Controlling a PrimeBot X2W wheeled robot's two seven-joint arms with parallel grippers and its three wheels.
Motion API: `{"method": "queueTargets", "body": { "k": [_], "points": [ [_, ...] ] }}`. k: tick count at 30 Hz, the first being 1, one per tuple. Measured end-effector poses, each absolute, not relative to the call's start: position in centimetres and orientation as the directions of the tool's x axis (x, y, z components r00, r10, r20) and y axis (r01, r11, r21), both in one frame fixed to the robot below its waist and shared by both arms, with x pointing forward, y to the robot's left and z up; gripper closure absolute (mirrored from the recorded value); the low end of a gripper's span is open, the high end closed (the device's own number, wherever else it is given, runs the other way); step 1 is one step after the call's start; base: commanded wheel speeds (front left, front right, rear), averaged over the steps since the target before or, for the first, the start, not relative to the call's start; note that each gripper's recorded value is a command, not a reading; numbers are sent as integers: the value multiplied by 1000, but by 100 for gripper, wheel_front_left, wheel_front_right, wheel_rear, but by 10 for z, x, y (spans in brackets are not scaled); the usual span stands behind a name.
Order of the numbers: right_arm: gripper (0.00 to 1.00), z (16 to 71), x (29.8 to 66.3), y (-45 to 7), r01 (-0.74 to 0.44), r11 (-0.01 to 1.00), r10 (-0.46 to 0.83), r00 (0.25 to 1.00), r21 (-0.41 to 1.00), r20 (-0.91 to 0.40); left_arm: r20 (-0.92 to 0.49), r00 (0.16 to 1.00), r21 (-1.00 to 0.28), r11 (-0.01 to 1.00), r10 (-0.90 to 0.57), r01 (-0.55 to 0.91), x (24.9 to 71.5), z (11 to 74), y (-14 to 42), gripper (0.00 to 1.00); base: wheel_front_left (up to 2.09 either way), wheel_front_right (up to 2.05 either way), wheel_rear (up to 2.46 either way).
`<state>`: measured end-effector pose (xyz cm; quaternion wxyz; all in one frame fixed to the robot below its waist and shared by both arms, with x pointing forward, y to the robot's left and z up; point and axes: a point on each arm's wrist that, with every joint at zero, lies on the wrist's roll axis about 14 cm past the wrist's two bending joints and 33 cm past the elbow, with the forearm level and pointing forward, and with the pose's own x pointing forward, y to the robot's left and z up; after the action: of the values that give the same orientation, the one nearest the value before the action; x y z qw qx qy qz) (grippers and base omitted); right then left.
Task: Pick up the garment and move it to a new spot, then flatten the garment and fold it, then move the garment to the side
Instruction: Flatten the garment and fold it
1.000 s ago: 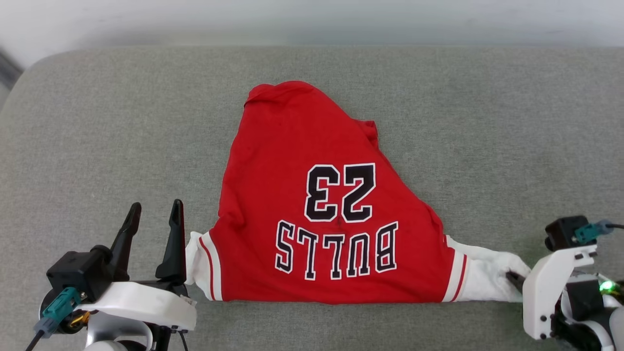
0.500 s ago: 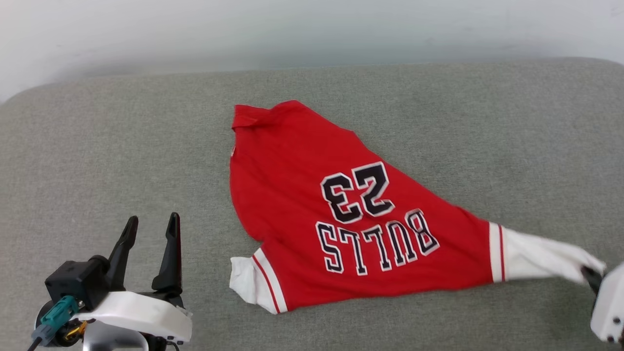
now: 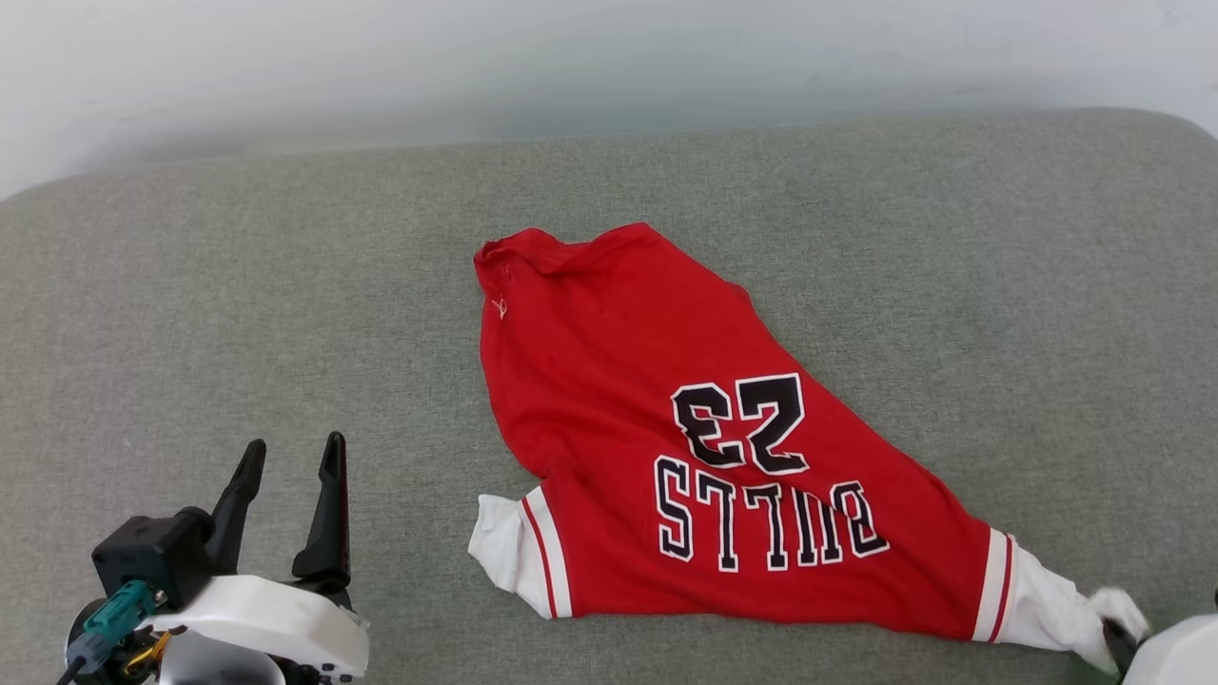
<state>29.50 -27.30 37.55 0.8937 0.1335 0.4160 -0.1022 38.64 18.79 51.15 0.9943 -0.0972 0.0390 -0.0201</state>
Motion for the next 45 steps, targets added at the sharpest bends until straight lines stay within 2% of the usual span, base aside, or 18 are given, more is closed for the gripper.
{"method": "queueTargets", "body": {
  "k": [6, 8, 12, 17, 22, 28, 38, 39, 40, 41, 42, 45],
  "points": [
    [0, 423, 338, -270, 222, 963, -115, 850, 151, -513, -69, 997, -190, 981, -45, 32, 383, 514, 189, 0, 0, 0, 0],
    [0, 440, 347, -267, 200, 967, -119, 900, 155, -420, -64, 997, -191, 981, -46, 33, 380, 516, 188, 0, 0, 0, 0],
    [0, 465, 357, -258, 159, 975, -108, 949, 153, -296, -45, 998, -194, 980, -46, 36, 377, 522, 187, 0, 0, 0, 0],
    [0, 469, 367, -244, 88, 986, -39, 944, 138, -326, -32, 998, -196, 980, -48, 41, 374, 527, 185, 0, 0, 0, 0],
    [0, 447, 381, -213, -60, 991, 113, 846, 116, -520, -34, 998, -196, 979, -58, 50, 376, 526, 183, 0, 0, 0, 0],
    [0, 420, 395, -181, -217, 970, 226, 661, 106, -716, -33, 997, -203, 977, -68, 60, 384, 524, 181, 0, 0, 0, 0],
    [0, 373, 404, -145, -367, 922, 283, 412, 127, -866, -62, 996, -208, 977, -60, 46, 399, 507, 184, 0, 0, 0, 0],
    [14, 371, 404, -143, -371, 919, 287, 394, 135, -873, -64, 996, -208, 977, -60, 46, 400, 506, 184, 0, 0, 0, 0],
    [14, 369, 405, -142, -380, 915, 286, 381, 133, -879, -63, 996, -209, 977, -57, 43, 400, 506, 185, 0, 0, 0, 0],
    [65, 369, 405, -141, -387, 912, 289, 375, 134, -881, -64, 996, -209, 977, -56, 41, 400, 505, 185, 0, 0, 0, 0],
    [100, 371, 411, -137, -404, 905, 299, 380, 134, -875, -71, 996, -215, 976, -51, 35, 400, 502, 186, 0, 0, 0, 0],
    [100, 382, 427, -131, -417, 900, 318, 431, 126, -844, -74, 996, -217, 976, -52, 35, 402, 500, 186, 0, 0, 0, 0]
  ]
}}
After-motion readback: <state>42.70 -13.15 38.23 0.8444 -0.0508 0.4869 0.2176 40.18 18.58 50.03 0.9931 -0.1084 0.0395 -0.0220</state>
